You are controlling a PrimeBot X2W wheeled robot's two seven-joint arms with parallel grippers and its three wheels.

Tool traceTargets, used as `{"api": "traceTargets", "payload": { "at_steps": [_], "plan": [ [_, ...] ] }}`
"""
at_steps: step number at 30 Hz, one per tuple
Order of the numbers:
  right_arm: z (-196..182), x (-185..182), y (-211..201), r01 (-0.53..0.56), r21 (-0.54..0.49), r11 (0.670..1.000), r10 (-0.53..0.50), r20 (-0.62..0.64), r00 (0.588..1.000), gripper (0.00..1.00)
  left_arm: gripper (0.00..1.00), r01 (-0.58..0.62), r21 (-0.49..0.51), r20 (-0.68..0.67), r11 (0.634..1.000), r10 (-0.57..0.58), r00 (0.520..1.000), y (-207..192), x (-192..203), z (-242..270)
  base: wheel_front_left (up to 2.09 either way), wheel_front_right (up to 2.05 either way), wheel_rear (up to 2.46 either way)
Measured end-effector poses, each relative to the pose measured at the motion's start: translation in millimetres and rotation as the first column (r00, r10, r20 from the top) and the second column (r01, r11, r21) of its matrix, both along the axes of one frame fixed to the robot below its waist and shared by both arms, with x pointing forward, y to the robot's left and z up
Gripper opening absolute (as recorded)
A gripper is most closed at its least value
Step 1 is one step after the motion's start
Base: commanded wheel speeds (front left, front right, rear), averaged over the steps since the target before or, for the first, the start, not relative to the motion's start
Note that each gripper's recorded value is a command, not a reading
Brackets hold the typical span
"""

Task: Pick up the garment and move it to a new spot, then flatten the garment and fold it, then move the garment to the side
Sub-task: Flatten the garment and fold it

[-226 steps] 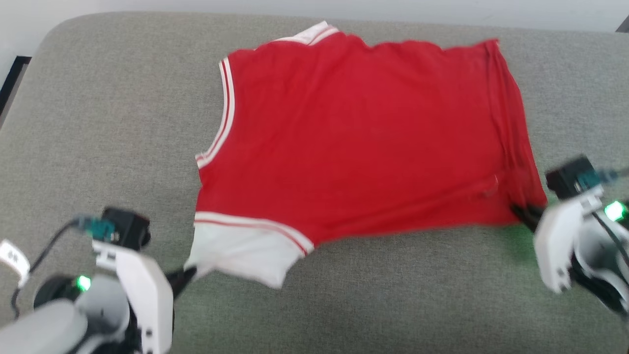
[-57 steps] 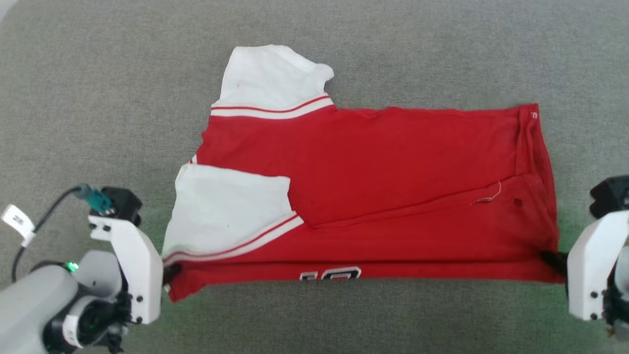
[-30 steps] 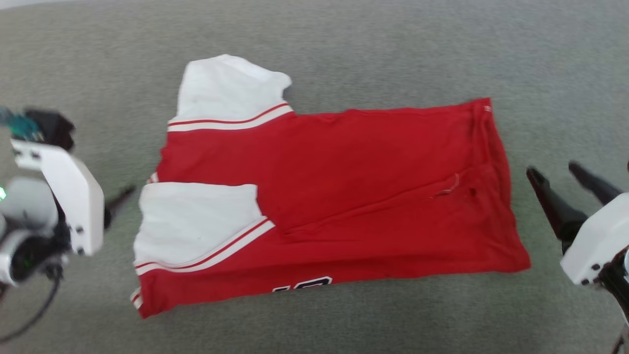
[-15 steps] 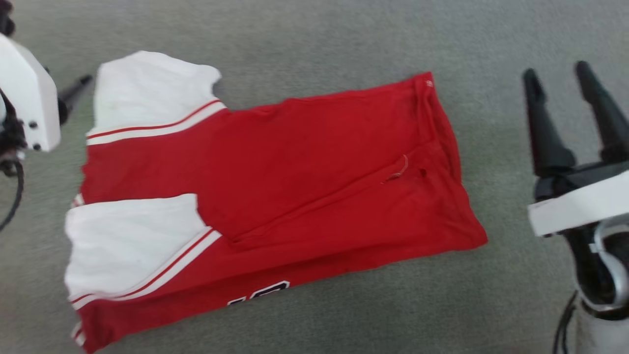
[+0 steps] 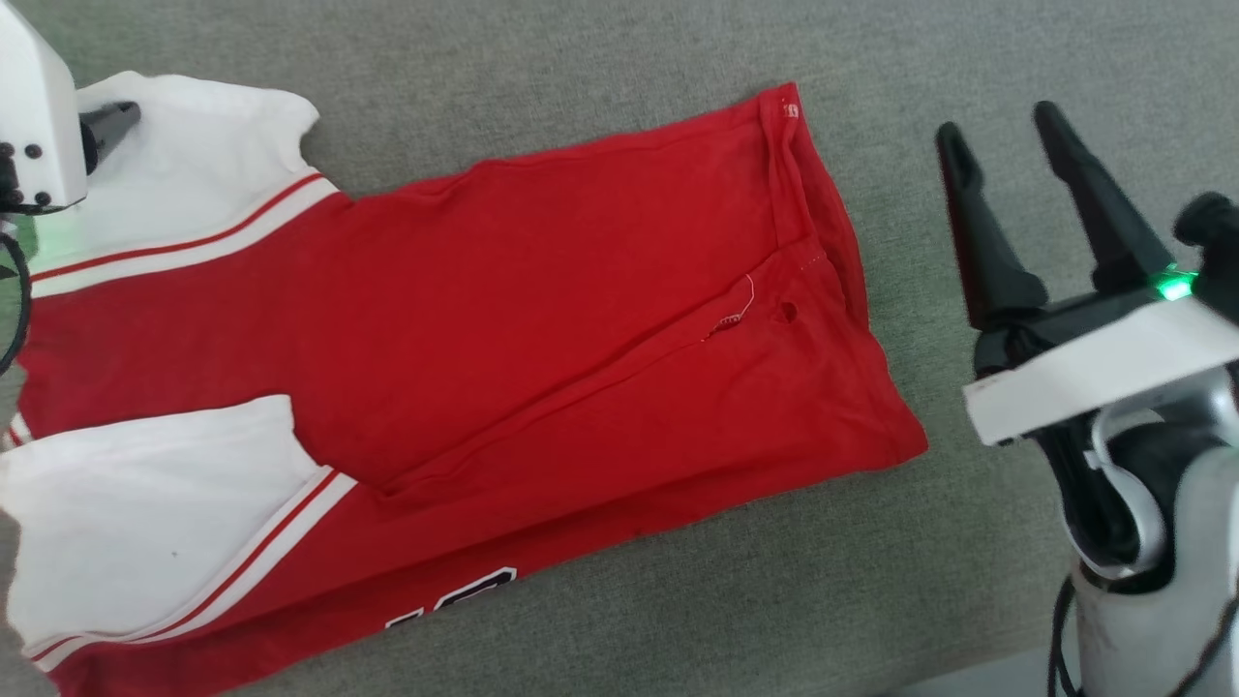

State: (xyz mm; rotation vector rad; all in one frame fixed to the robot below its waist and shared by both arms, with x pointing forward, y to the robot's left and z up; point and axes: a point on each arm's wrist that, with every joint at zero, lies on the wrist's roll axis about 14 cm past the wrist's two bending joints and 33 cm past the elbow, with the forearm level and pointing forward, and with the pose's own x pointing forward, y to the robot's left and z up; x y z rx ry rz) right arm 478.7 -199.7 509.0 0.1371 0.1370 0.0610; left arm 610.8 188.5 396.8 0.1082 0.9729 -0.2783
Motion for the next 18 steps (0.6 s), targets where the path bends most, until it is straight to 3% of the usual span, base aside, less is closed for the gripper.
{"api": "traceTargets", "payload": {
  "at_steps": [5,6,10,15,18],
  "plan": [
    [-17.8,8.7,5.6,-0.032,-0.008,0.999,0.031,-0.07,0.997,1.0,1.0,-0.035,0.022,-0.11,0.999,0.038,0.993,-0.3,-2.7,-24.5,0.0,0.0,0.0],
    [-26.7,14.1,8.7,-0.055,-0.02,0.998,0.053,-0.109,0.993,1.0,0.0,-0.046,0.026,-0.138,0.999,0.049,0.989,-0.3,-2.5,-29.3,0.0,0.0,0.0],
    [-39.0,24.9,16.3,-0.097,-0.017,0.995,0.092,-0.167,0.982,1.0,0.0,-0.051,0.018,-0.141,0.999,0.053,0.989,-3.0,2.3,-31.1,0.0,0.0,0.0],
    [-69.9,51.5,29.7,-0.19,-0.021,0.981,0.173,-0.326,0.929,1.0,0.0,-0.025,0.009,-0.126,1.0,0.026,0.992,-10.4,8.3,-32.8,0.0,0.0,0.0],
    [-93.8,58.4,33.6,-0.24,-0.045,0.97,0.196,-0.444,0.874,1.0,0.0,-0.013,0.01,-0.106,1.0,0.014,0.994,-11.9,10.9,-31.4,0.0,0.0,0.0]
  ]
}}
